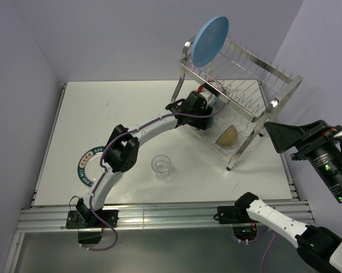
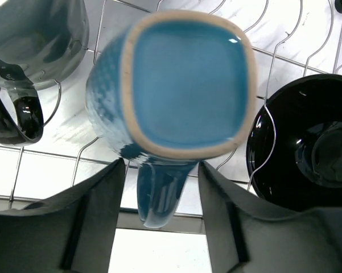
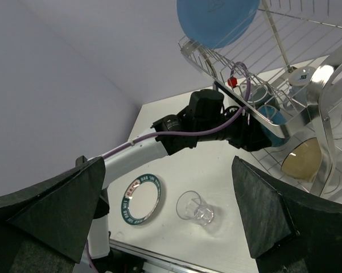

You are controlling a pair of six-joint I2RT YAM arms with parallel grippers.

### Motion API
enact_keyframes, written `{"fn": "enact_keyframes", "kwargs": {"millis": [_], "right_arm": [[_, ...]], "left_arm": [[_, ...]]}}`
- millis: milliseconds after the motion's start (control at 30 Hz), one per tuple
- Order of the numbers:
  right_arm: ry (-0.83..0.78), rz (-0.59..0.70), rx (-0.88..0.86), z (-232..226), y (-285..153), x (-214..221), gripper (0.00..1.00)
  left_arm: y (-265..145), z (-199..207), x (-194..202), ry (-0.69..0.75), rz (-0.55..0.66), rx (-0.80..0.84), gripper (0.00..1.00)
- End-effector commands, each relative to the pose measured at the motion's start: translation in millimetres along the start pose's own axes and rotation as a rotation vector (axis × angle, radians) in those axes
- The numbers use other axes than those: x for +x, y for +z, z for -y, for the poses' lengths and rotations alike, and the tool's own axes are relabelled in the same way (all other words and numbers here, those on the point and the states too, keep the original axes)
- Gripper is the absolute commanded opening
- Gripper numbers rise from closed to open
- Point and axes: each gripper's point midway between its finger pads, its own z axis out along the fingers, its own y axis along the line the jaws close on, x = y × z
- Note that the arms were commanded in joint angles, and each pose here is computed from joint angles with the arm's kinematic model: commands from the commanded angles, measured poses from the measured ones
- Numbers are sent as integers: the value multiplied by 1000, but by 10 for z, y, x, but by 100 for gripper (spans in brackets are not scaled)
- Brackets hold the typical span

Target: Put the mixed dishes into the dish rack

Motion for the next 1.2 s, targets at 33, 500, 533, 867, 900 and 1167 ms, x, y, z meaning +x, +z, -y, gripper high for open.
{"fn": "enact_keyframes", "kwargs": {"millis": [33, 500, 533, 867, 900, 1167], "right_arm": [[1, 38, -10, -24, 5, -87, 100], [-3, 38, -10, -21, 21, -76, 100], [-3, 36, -12, -29, 31, -73, 100], [-8, 34, -16, -49, 65, -71, 100], [-8, 34, -16, -52, 67, -73, 100], [-22, 32, -18, -48, 112, -41, 100]], "left_arm": [[-140, 127, -305, 32, 91, 18, 61], [-397, -14, -233, 9, 115, 34, 63], [-424, -30, -257, 5, 126, 35, 64], [-564, 5, -336, -6, 171, 75, 66], [-607, 10, -326, -5, 173, 79, 66], [-861, -51, -43, -28, 169, 102, 65]]}}
